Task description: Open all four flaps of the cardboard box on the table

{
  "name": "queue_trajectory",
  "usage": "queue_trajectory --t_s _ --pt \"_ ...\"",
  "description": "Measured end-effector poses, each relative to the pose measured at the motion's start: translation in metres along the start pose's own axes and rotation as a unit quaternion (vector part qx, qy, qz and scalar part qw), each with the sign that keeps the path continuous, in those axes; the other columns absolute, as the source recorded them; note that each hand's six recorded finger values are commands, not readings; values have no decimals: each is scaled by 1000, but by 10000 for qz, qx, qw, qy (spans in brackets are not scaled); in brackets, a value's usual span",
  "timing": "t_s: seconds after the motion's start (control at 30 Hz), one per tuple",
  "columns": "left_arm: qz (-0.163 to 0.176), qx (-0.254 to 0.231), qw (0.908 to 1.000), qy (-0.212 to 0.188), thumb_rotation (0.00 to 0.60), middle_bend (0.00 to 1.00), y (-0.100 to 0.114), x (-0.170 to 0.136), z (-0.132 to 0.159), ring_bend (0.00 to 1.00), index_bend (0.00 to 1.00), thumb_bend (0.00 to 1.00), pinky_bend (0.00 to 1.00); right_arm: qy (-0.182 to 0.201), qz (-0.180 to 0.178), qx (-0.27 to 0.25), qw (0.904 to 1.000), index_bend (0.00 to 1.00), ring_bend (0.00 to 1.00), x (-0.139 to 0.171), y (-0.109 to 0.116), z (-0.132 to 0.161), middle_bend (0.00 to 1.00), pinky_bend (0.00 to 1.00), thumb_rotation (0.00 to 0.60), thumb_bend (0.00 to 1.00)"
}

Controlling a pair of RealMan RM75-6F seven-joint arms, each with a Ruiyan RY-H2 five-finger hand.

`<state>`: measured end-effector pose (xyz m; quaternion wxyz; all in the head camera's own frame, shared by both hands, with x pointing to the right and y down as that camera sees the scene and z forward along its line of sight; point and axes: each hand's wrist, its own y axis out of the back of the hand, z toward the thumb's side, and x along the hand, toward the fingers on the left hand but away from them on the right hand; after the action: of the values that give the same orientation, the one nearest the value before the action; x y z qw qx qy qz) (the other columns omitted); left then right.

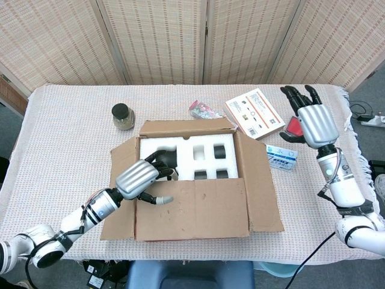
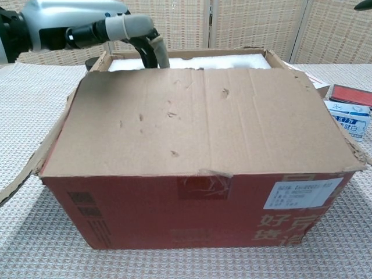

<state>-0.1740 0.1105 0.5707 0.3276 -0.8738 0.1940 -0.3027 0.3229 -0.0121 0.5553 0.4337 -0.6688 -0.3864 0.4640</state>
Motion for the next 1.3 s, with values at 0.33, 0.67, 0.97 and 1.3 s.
queue_trajectory --t_s 0.33,0.67,0.97,1.3 --pt "257 -437 9984 -256 0 506 24 -26 14 371 393 193 0 -70 -128 -86 9999 0 233 2 9 -6 118 14 600 202" --pt "78 -1012 9944 -303 0 525 43 -66 21 393 392 193 0 -71 -229 -175 9996 0 234 5 15 -7 118 14 600 202" --pt "-98 -1474 9880 -448 0 530 57 -97 29 409 386 193 0 -83 -280 -210 9994 0 231 6 18 -8 118 14 600 202" --pt "-139 -1681 9845 -469 0 572 66 -112 26 453 385 192 0 -62 -278 -241 9993 0 233 6 18 -5 118 14 600 202"
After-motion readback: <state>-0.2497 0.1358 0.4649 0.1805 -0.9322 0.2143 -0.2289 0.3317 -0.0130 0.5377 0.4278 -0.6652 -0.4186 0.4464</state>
